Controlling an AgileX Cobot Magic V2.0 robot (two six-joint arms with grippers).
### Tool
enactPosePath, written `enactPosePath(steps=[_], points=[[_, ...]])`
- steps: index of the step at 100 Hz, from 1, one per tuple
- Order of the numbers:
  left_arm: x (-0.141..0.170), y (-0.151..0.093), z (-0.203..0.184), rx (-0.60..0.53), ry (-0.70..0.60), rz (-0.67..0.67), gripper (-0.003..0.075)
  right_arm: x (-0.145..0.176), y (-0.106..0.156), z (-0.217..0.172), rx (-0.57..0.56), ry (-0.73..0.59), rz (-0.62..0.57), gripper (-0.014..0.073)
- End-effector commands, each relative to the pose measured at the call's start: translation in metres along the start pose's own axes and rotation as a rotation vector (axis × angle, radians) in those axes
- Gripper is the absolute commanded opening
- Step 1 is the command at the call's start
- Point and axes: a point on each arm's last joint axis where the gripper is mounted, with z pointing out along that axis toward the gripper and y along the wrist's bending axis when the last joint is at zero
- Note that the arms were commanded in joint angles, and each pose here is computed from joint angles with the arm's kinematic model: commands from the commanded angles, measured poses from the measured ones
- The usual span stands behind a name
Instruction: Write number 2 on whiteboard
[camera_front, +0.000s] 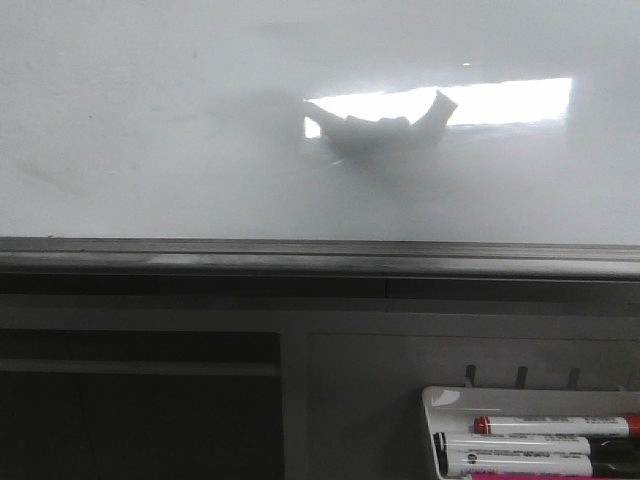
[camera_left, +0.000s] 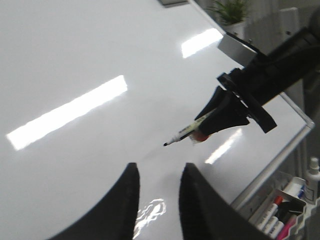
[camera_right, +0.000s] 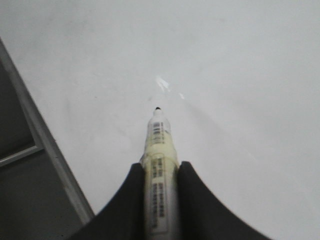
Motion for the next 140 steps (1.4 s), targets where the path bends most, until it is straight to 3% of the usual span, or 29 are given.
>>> enactPosePath(steps=[1, 28, 54, 80, 102, 119, 140], points=[[0.0, 0.006, -0.014, -0.059, -0.071, -0.054, -0.0013, -0.016, -0.017, 0.0, 0.077, -0.069, 0.042, -0.0071], [0.024, -0.003, -0.019, -0.004, -0.054, -0.122, -0.002, -0.018, -0.027, 0.03, 0.069, -0.037, 0.071, -0.0071], [0.027, -0.008, -0.017, 0.036, -0.053, -0.168, -0.002, -0.011, -0.036, 0.04, 0.088, -0.012, 0.142, -0.0069], [0.027, -0.008, -0.017, 0.036, -0.053, -0.168, -0.002, -0.002, -0.066, 0.03, 0.175, 0.006, 0.177, -0.0069], [0.027, -0.008, -0.017, 0.036, -0.053, -0.168, -0.002, 0.006, -0.088, -0.001, 0.195, 0.07, 0.208, -0.0059], [0.027, -0.008, -0.017, 0.036, -0.055, -0.168, -0.002, 0.011, -0.079, -0.015, 0.134, 0.183, 0.263, -0.0059], [0.027, -0.008, -0.017, 0.036, -0.055, -0.168, -0.002, 0.03, -0.053, 0.006, 0.057, 0.226, 0.325, -0.0059]])
